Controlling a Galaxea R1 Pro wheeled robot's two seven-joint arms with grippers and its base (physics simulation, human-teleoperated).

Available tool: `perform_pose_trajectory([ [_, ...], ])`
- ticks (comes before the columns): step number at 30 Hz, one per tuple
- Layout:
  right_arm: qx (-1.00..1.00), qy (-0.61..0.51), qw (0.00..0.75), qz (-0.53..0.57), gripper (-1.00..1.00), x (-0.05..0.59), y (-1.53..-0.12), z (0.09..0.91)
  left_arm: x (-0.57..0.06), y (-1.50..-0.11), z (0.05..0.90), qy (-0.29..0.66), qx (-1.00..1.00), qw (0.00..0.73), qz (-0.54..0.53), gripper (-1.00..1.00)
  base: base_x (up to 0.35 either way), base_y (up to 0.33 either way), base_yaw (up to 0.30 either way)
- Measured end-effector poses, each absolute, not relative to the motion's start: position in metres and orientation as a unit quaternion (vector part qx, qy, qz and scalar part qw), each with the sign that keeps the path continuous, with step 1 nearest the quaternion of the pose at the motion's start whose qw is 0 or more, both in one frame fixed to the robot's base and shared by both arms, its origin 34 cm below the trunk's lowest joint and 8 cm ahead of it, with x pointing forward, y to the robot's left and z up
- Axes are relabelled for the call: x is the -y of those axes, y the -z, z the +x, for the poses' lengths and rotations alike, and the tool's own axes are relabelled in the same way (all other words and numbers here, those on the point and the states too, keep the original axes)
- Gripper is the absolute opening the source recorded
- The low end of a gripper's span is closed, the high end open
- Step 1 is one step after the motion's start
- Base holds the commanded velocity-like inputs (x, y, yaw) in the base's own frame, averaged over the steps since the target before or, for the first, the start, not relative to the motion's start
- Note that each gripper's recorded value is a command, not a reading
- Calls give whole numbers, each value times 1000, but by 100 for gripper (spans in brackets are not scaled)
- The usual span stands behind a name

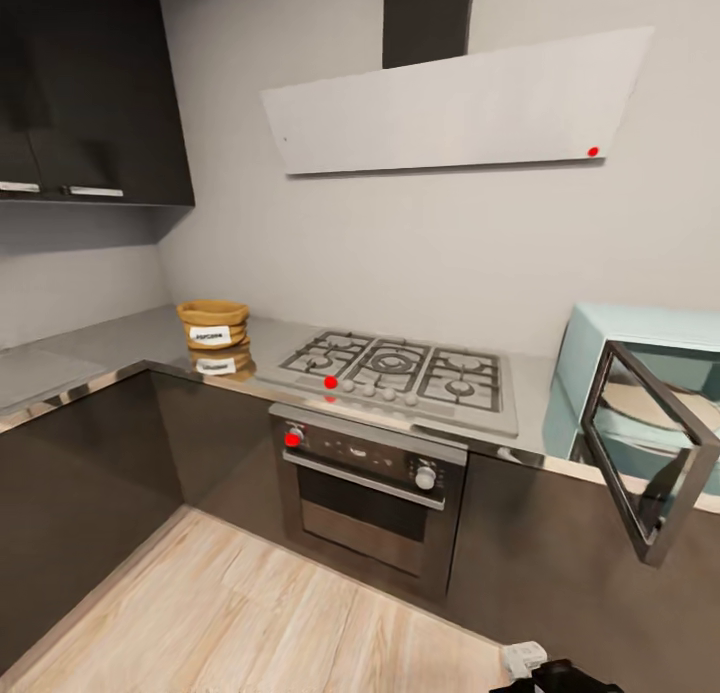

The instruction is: In the kitchen, take the popcorn bag from the countertop, put it into the microwave, and heat it until the popcorn is cooked so the cooked popcorn ends up inside the bag.

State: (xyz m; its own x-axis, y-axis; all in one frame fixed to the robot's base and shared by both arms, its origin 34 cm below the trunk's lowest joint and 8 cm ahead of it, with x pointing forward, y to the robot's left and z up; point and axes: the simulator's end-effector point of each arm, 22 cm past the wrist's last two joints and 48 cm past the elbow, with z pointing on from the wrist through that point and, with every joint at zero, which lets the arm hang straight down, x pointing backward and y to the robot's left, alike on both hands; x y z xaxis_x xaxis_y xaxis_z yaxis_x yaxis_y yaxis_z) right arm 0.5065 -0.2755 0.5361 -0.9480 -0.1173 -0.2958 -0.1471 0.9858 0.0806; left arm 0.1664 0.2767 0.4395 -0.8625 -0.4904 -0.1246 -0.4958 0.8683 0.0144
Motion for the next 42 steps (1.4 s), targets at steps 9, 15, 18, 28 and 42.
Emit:
perform_pose_trajectory([
  [9,-986,-51,147,-67,100,275,-536,507,-274,-440,168,-21,-965,60,-254,100,0,0,300],
  [15,-985,-54,147,-68,100,274,-536,507,-275,-440,167,-22,-965,60,-255,100,13,6,297],
  [18,-985,-55,147,-68,100,275,-537,506,-275,-440,168,-22,-965,60,-255,100,161,136,102],
  [28,-986,-55,145,-67,100,281,-536,504,-276,-440,168,-21,-966,60,-252,100,242,226,8],
  [42,-986,-58,131,-85,100,267,-530,492,-276,-440,166,-22,-965,57,-253,100,257,235,0],
])
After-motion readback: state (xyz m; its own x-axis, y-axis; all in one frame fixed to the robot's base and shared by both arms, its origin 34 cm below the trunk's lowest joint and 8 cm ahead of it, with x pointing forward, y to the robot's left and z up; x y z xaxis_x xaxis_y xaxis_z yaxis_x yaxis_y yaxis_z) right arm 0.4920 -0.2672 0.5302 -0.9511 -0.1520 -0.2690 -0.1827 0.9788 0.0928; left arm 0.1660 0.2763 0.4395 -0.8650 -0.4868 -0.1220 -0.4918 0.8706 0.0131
